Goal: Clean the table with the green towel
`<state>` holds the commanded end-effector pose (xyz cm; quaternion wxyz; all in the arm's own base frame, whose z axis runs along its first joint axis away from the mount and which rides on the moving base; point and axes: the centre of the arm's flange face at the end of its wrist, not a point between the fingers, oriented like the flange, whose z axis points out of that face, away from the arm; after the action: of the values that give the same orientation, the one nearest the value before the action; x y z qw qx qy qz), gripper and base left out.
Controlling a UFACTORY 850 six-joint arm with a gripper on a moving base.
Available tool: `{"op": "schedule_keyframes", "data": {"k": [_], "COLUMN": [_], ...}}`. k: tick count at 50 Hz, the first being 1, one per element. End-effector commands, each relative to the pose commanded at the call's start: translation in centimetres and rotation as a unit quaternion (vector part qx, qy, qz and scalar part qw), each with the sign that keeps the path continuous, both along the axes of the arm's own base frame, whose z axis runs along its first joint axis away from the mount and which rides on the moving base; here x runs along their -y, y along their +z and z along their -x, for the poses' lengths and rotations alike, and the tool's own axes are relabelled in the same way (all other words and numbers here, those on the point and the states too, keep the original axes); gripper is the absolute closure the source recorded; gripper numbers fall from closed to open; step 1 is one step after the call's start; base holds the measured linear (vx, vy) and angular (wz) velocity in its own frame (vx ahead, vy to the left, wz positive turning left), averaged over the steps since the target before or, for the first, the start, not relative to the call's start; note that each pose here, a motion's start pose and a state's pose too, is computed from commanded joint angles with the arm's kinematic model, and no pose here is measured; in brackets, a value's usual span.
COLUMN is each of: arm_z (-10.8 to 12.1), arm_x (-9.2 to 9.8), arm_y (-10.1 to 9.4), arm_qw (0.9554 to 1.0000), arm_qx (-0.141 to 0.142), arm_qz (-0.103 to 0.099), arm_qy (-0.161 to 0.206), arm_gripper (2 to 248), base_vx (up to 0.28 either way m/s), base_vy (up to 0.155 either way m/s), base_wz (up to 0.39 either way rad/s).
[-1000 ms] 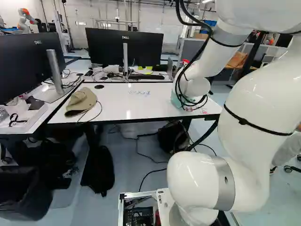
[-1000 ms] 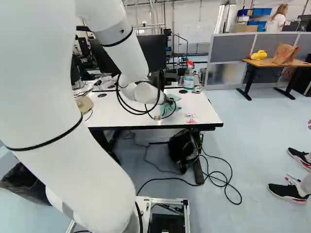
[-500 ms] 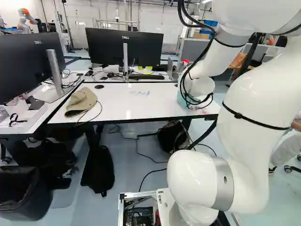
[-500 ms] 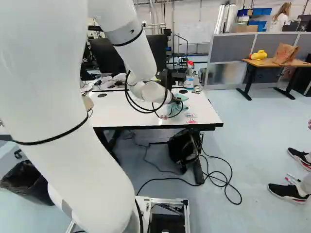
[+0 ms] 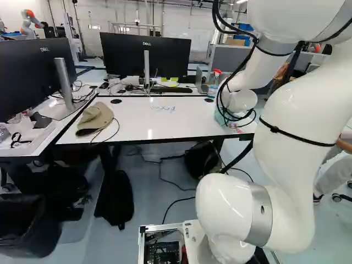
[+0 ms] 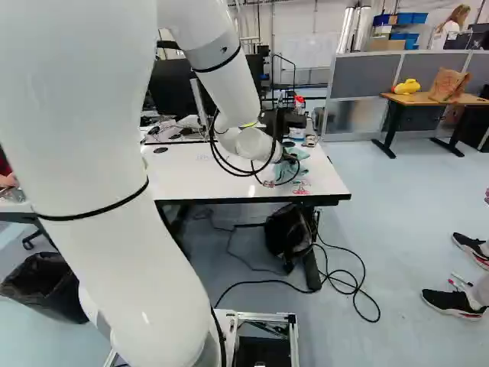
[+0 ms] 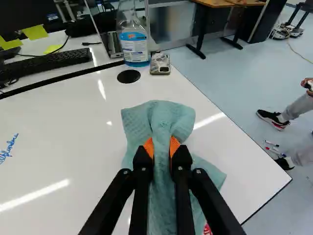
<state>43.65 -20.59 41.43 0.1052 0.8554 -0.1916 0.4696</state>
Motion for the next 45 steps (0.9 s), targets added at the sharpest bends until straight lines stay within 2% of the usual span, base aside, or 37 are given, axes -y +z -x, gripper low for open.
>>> {"op": "schedule_keyframes", "data": {"k": [14, 30, 45], "arm_z": [-0.2, -0.2, 0.1], "arm_x": [1.7, 1.7, 1.6], "arm_y": [0.0, 0.0, 1.4], "arm_qw": [0.9999, 0.9999, 0.9998], "arm_qx": [0.001, 0.002, 0.014], "arm_qz": [0.001, 0.001, 0.007], "arm_qy": [-0.015, -0.015, -0.015], "arm_gripper": [197, 197, 197], "base_vx": [0.000, 0.000, 0.000], "base_vy": [0.000, 0.000, 0.000], "base_wz": [0.000, 0.000, 0.000]}}
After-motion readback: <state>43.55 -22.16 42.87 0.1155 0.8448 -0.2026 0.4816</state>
